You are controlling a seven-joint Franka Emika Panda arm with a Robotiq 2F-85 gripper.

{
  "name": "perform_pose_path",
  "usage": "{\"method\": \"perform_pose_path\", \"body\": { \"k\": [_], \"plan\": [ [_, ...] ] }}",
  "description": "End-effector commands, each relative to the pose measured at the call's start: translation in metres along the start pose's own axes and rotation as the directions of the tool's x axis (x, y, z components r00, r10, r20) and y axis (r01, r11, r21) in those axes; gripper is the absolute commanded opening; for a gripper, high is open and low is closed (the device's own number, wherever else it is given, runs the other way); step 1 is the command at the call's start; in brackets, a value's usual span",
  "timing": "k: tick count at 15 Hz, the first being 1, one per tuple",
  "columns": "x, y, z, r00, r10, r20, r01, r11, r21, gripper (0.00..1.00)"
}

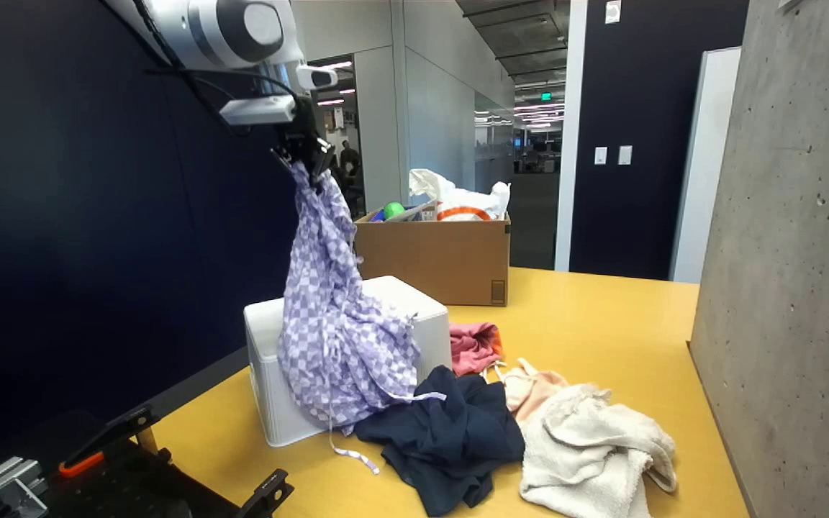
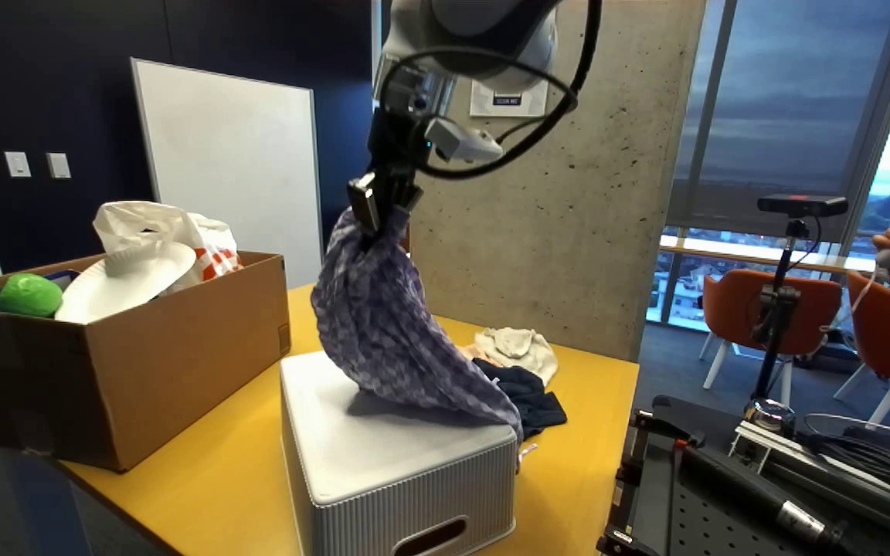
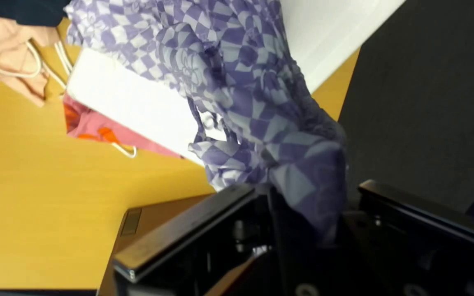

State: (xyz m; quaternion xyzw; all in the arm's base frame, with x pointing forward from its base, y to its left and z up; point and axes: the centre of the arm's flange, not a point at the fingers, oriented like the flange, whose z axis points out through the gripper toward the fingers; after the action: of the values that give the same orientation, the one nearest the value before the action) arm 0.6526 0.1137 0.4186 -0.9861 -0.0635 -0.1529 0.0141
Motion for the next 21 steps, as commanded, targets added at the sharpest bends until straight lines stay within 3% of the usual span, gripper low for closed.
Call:
{"method": "perform_pose_path", "body": {
  "k": [1, 6, 8, 12, 21],
  "plan": [
    [0.029, -0.014, -0.097, 0.992, -0.014, -0.122, 0.009, 0.999, -0.048, 0.02],
    [0.064, -0.043, -0.235, 0.922, -0.055, -0.382, 0.026, 0.996, -0.082, 0.02],
    [0.079, -0.052, -0.277, 0.891, -0.064, -0.449, 0.032, 0.996, -0.078, 0.02],
    [0.067, -0.047, -0.273, 0.877, -0.064, -0.477, 0.034, 0.997, -0.071, 0.02],
    [0.035, 0.007, -0.186, 0.934, -0.019, -0.356, -0.023, 0.993, -0.113, 0.02]
  ]
}}
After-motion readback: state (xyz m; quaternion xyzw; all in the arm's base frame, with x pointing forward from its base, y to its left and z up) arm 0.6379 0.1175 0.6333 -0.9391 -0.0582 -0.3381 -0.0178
